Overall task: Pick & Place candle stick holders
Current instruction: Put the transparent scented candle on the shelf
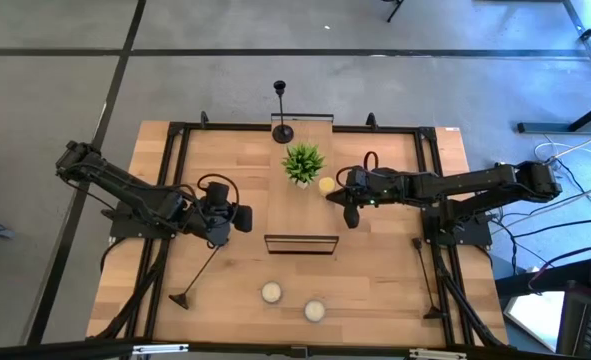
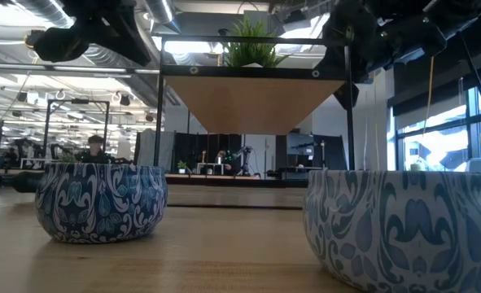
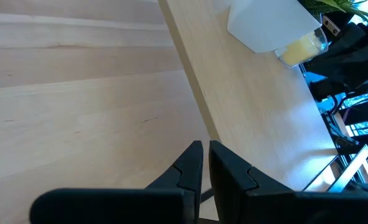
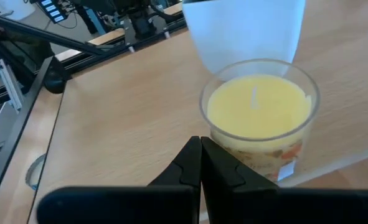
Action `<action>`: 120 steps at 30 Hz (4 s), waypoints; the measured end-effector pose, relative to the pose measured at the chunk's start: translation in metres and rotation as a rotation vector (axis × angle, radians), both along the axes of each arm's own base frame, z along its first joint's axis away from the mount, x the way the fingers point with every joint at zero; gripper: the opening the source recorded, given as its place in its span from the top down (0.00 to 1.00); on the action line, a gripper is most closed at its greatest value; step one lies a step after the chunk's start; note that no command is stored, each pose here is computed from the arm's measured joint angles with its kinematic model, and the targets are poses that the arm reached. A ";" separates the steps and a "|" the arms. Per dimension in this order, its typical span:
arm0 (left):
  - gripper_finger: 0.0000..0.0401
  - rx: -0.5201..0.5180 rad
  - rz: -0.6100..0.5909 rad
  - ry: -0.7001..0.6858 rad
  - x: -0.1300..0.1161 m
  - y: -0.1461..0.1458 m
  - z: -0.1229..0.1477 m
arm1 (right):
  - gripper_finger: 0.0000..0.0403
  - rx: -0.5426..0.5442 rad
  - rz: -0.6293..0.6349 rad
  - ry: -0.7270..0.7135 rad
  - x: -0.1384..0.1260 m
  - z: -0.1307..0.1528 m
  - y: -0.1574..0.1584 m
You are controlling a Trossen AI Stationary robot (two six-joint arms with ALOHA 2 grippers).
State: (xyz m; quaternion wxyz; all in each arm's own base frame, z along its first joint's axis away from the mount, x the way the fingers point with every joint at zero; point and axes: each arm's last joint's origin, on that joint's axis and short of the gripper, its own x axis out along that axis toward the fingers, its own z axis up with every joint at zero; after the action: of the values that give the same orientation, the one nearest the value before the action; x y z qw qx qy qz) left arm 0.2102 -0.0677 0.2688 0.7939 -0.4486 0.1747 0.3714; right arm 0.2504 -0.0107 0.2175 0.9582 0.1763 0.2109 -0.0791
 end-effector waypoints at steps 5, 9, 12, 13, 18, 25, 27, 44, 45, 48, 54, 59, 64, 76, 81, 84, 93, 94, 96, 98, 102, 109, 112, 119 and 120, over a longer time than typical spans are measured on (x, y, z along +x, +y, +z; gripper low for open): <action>0.95 0.001 0.000 0.000 0.000 0.000 0.000 | 0.99 -0.002 -0.035 0.000 0.000 0.000 -0.001; 0.95 0.001 0.000 0.000 0.000 0.000 0.000 | 0.99 -0.003 -0.037 0.001 0.000 0.000 -0.001; 0.95 0.002 0.000 0.001 0.000 0.000 0.000 | 0.98 -0.001 -0.057 0.001 0.000 0.000 -0.001; 0.95 0.002 -0.001 0.001 0.000 0.000 0.000 | 0.99 -0.001 -0.069 0.001 0.000 0.000 -0.002; 0.95 0.003 -0.001 0.001 0.000 0.000 0.000 | 0.98 -0.002 -0.094 0.002 0.000 0.000 -0.002; 0.95 0.003 -0.001 0.001 0.000 0.000 0.000 | 0.98 0.007 -0.079 -0.024 0.001 0.002 0.001; 0.95 0.004 -0.001 0.001 0.000 0.000 0.000 | 0.98 0.010 -0.073 -0.038 0.001 0.003 0.003; 0.95 0.020 0.013 -0.006 0.000 0.001 0.000 | 0.98 0.031 -0.148 -0.072 0.017 0.003 0.028; 0.95 0.020 0.013 -0.006 0.000 0.001 0.000 | 0.98 0.026 -0.139 -0.072 0.021 0.004 0.030; 0.95 0.020 0.013 -0.008 0.000 0.000 0.000 | 0.98 -0.009 -0.119 -0.049 0.034 0.006 0.038; 0.95 0.018 0.010 -0.013 0.000 0.000 0.001 | 0.98 -0.141 -0.185 0.031 0.050 0.018 0.050; 0.95 0.026 0.001 -0.017 -0.001 -0.003 0.001 | 0.98 -0.206 -0.269 0.057 0.051 0.025 0.051; 0.95 0.038 0.001 -0.022 -0.001 -0.005 0.001 | 0.98 -0.190 -0.283 0.070 0.050 0.024 0.051; 0.95 0.038 0.001 -0.022 -0.001 -0.005 0.001 | 0.98 -0.185 -0.329 0.095 0.048 0.021 0.050; 0.95 0.037 0.001 -0.021 -0.001 -0.005 0.001 | 0.98 -0.192 -0.348 0.101 0.047 0.020 0.049; 0.95 0.037 0.001 -0.021 -0.001 -0.005 0.001 | 0.98 -0.195 -0.353 0.101 0.047 0.020 0.049; 0.95 0.037 0.000 -0.021 -0.001 -0.005 0.001 | 0.98 -0.206 -0.379 0.112 0.045 0.019 0.048; 0.95 0.036 0.000 -0.020 -0.001 -0.005 0.001 | 0.98 -0.204 -0.381 0.113 0.045 0.019 0.048; 0.95 0.037 -0.001 -0.020 -0.002 -0.005 0.001 | 0.98 -0.207 -0.387 0.118 0.045 0.019 0.048; 0.95 0.036 0.000 -0.020 -0.001 -0.005 0.001 | 0.98 -0.214 -0.397 0.118 0.045 0.019 0.047; 0.95 0.036 0.000 -0.021 -0.001 -0.005 0.001 | 0.98 -0.218 -0.404 0.118 0.044 0.019 0.047; 0.95 0.037 -0.001 -0.020 -0.002 -0.005 0.001 | 0.98 -0.225 -0.418 0.118 0.044 0.019 0.047; 0.95 0.037 -0.001 -0.020 -0.002 -0.005 0.001 | 0.98 -0.227 -0.420 0.120 0.044 0.018 0.047; 0.95 0.037 0.000 -0.020 -0.002 -0.005 0.001 | 0.98 -0.228 -0.420 0.120 0.044 0.018 0.047; 0.95 0.037 0.000 -0.020 -0.002 -0.005 0.001 | 0.98 -0.227 -0.420 0.120 0.044 0.018 0.047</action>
State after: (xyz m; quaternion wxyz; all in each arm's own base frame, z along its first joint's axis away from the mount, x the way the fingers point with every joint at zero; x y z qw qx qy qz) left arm 0.2086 -0.0726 0.2698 0.8038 -0.4375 0.1598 0.3700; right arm 0.2944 0.0360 0.2359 0.9202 0.1023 0.2157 -0.3102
